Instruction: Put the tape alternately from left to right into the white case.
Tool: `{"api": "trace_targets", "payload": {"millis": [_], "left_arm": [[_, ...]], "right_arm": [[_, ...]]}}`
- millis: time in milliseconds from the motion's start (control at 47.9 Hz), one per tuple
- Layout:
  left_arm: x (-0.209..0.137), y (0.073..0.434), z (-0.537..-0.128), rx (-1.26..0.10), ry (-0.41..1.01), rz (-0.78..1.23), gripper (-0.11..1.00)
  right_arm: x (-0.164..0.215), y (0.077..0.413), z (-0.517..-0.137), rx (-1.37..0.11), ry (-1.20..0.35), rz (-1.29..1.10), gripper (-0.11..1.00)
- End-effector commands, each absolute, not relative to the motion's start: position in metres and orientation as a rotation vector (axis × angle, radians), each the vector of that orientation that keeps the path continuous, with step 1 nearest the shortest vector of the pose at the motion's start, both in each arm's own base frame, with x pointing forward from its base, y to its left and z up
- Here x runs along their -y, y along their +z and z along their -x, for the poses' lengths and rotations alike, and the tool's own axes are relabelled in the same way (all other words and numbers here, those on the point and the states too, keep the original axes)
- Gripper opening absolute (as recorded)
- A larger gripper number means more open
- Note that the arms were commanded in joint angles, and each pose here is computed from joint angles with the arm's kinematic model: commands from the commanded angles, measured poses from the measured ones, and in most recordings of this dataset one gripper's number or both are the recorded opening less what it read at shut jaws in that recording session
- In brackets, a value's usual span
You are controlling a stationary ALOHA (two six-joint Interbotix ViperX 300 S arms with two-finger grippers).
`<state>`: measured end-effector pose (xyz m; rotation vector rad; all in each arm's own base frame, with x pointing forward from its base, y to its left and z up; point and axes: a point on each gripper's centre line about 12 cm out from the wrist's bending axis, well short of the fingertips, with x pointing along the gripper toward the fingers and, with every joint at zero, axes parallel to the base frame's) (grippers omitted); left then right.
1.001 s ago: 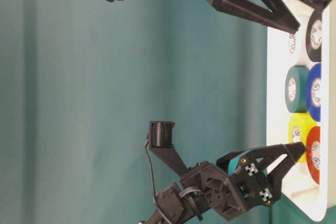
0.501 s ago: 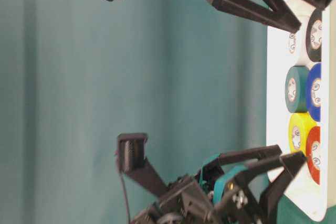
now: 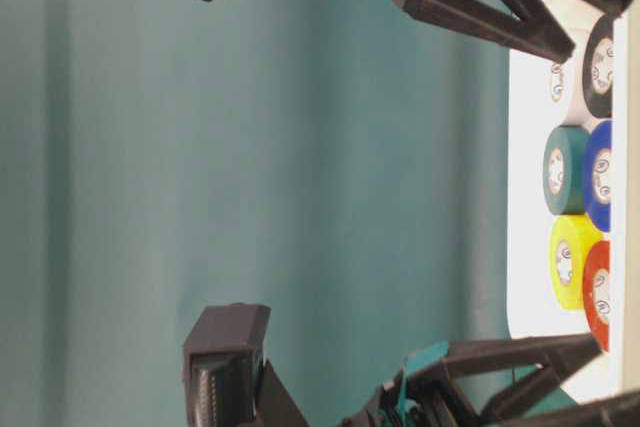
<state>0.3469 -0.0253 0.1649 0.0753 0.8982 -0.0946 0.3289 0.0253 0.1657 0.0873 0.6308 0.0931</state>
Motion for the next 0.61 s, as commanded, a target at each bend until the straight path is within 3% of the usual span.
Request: {"api": "trace_targets", "payload": {"millis": [0,584], "left_arm": [[0.031,0.174,-0.349,-0.866,-0.104,-0.067,0.61],[0.047,0.160,-0.348,-0.851,-0.142,-0.081,0.60]], "right_arm": [[-0.029,0.176,-0.335,-0.595,0.105,-0.091,0.79],[-0.032,0.172,-0.336,-0.607,0.110,-0.103,0.79]]}}
